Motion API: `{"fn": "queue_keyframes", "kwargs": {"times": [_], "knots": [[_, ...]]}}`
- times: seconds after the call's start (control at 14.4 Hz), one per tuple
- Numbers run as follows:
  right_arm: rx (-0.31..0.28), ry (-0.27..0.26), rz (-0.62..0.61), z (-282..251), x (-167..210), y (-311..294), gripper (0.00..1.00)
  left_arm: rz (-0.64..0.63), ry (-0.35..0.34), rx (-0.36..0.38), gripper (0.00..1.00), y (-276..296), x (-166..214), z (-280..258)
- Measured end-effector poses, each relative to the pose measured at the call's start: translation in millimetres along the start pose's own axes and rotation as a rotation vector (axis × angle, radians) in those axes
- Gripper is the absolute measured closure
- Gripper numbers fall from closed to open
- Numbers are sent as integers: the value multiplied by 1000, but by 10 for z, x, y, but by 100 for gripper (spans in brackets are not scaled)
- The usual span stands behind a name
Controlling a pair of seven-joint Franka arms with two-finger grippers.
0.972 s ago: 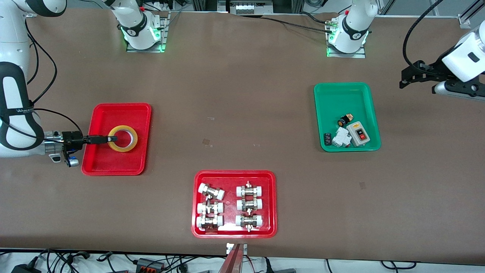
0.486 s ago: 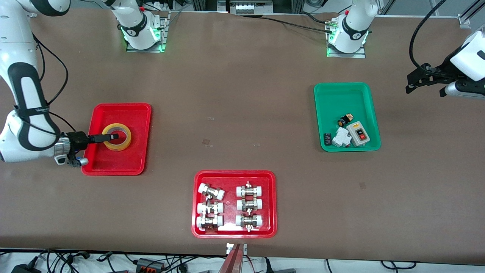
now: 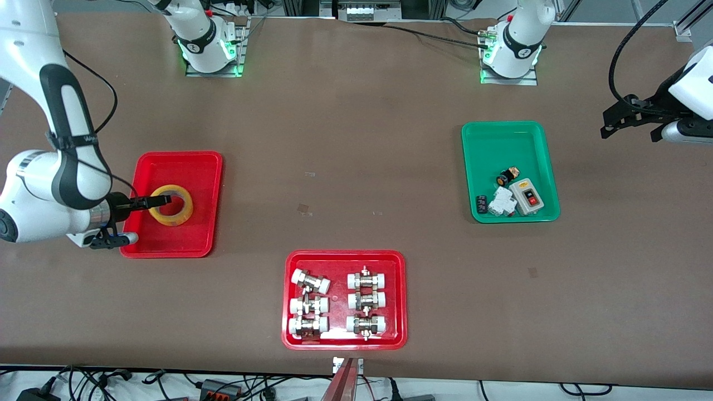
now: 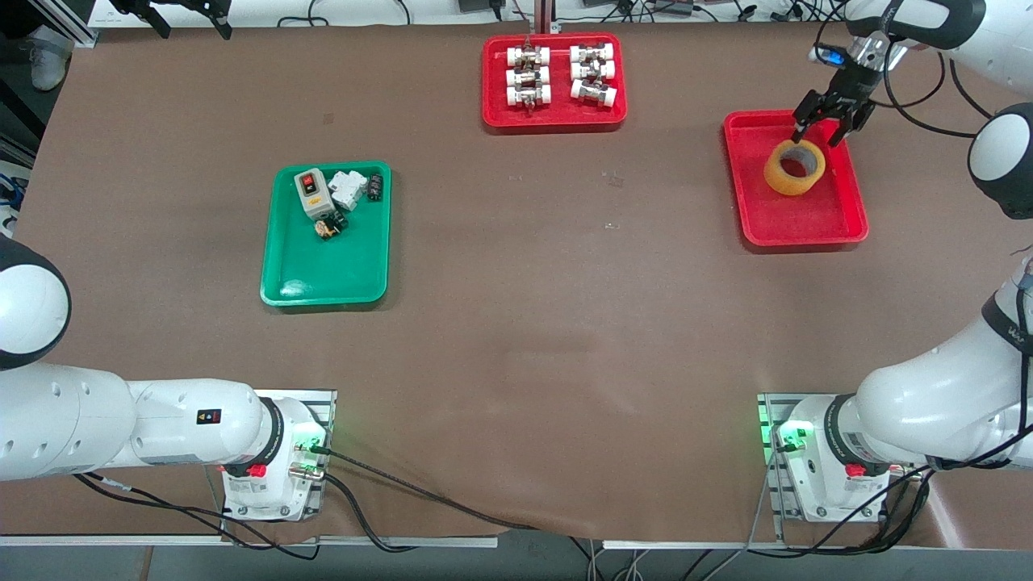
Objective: Left arm passes tape to right arm into tray
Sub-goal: 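Lower the tape roll into the empty red tray with the right gripper, then open the right gripper to release the tape in the red tray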
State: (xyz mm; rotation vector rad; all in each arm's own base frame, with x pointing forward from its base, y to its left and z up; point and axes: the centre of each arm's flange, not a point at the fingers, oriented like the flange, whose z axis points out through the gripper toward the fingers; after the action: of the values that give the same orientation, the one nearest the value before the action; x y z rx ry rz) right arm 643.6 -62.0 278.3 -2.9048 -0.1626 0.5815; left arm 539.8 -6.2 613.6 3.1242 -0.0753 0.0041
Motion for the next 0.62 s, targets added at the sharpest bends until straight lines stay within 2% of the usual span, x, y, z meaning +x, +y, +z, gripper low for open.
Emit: {"fn": "queue_keyframes", "kwargs": {"times": [0.21, 0.49, 0.62], "knots": [[-68, 66, -2, -536, -174, -164, 0, -16, -1, 0, 0, -79, 1, 8], [-119, 89, 13, -1315, -456, -459, 0, -24, -2, 0, 0, -123, 2, 12], [-136, 119, 12, -1783, -599, -653, 0, -24, -2, 0, 0, -121, 2, 12]]}}
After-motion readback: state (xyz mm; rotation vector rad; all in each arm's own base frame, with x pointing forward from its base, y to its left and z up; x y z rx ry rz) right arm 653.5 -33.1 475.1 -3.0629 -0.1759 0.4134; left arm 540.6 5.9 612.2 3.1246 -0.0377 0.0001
